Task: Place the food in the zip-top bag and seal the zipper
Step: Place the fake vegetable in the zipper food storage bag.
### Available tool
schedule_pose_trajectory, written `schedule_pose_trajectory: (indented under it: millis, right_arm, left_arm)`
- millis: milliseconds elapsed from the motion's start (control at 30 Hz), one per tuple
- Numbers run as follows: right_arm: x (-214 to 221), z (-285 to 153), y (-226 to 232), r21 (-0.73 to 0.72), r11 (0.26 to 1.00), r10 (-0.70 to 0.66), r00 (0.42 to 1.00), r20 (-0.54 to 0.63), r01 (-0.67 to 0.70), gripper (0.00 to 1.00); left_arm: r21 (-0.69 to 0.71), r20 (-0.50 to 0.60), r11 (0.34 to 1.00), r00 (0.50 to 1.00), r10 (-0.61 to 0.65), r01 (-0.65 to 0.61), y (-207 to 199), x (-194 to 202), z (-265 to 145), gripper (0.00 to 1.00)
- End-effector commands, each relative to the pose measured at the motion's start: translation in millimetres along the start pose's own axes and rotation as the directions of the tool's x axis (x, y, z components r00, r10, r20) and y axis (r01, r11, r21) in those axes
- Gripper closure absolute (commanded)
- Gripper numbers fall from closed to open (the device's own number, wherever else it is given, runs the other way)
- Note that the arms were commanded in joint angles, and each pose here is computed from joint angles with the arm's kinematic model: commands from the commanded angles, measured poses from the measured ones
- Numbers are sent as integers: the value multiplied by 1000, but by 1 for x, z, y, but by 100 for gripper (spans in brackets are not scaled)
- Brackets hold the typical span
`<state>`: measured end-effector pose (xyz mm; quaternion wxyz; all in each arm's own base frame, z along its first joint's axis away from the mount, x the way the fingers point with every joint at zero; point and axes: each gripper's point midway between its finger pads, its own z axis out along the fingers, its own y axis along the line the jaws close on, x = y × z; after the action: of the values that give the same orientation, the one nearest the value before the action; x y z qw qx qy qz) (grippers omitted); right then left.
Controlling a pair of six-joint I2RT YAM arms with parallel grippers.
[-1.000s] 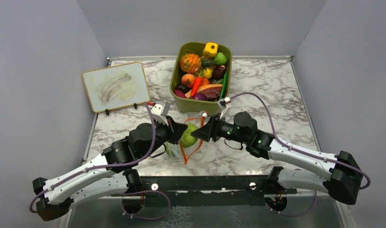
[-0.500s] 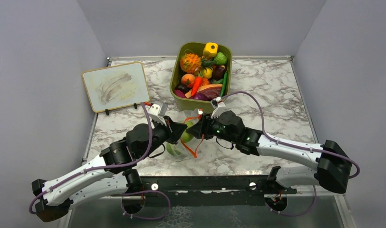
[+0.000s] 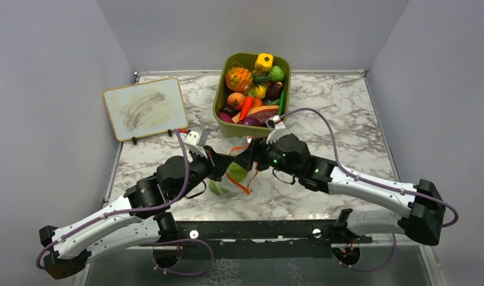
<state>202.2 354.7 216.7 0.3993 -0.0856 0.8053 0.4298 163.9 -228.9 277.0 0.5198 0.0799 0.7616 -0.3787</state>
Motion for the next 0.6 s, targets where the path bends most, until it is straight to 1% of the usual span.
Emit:
schedule_pose_trajectory:
  millis: [0,100,167,267,400,500,567]
  right_arm:
    - [-20,-25,14,-13,999,-29,999,33,29,31]
    - [-19,-38,13,-5,999,-50,999,5,50,32]
    - [-17,-47,10,3,998,-61,998,-12,61,34]
    - [-12,-59,1,33,997,-69,997,-29,70,41]
    - [-6,-63,-18,103,991,-77,996,-34,80,51]
    - [1,-61,-38,175,980,-87,996,-36,92,53]
    - [8,-58,-42,176,980,-86,995,-43,93,53]
  left_arm:
    - [-15,31,1000,999,12,-11,4,-5,-1,100]
    - [-23,31,1000,999,20,-19,6,-5,-1,100]
    - [-28,33,999,999,21,-20,7,-5,-1,100]
    - [-29,35,999,999,23,-22,7,-6,-1,100]
    - [-28,39,999,999,20,-19,7,-7,-2,100]
    - [-29,40,999,999,20,-19,7,-8,-2,100]
    - [-29,41,999,999,18,-17,7,-8,-2,100]
